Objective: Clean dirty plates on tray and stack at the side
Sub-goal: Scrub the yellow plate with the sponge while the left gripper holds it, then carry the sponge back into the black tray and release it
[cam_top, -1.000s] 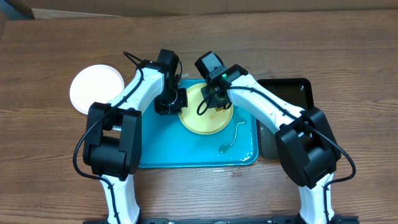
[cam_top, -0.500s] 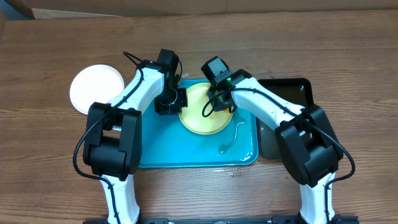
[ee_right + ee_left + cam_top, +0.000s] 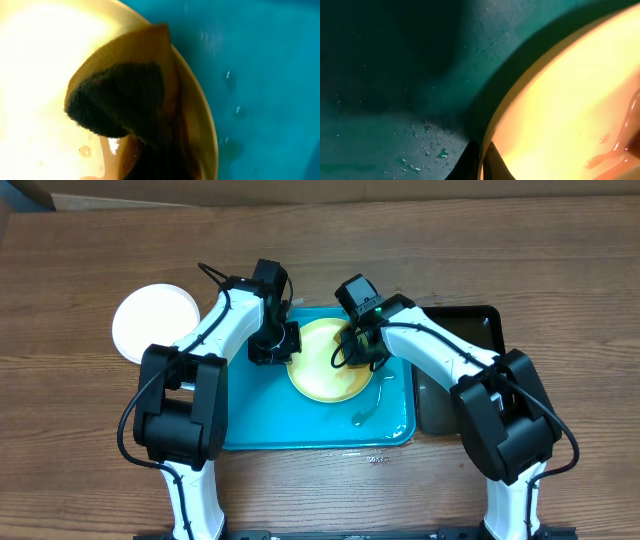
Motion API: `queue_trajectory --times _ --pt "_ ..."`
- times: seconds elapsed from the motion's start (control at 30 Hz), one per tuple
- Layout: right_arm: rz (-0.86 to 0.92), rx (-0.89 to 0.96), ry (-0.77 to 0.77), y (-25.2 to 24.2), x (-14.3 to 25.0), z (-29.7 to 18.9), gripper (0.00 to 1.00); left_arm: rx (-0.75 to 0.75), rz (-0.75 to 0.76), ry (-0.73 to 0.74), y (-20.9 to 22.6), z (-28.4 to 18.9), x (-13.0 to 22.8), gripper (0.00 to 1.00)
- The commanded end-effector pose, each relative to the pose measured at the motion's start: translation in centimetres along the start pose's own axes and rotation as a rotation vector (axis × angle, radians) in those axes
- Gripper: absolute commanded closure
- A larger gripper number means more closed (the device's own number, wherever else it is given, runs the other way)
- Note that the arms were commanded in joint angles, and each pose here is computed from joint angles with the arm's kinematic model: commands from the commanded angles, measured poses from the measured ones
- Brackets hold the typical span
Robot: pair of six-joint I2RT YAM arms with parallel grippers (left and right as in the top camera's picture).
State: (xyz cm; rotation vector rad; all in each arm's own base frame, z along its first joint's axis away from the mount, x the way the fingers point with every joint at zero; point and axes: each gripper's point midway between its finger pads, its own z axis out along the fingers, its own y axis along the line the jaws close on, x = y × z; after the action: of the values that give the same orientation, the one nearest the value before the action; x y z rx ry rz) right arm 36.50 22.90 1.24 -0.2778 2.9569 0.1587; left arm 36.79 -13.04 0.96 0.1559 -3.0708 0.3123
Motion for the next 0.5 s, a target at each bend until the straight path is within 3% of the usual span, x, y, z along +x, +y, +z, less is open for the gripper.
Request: queue_trajectory --times 0.0,0.47 --pt "0.034 -0.05 0.137 1.5 4.0 1.3 0.96 -0.013 0.018 0.011 0.1 0.7 0.2 0.96" --pt "0.131 -0.075 0.2 4.3 6.3 1.1 0.96 -0.009 0.02 0.002 0.0 0.7 -0.1 0.96"
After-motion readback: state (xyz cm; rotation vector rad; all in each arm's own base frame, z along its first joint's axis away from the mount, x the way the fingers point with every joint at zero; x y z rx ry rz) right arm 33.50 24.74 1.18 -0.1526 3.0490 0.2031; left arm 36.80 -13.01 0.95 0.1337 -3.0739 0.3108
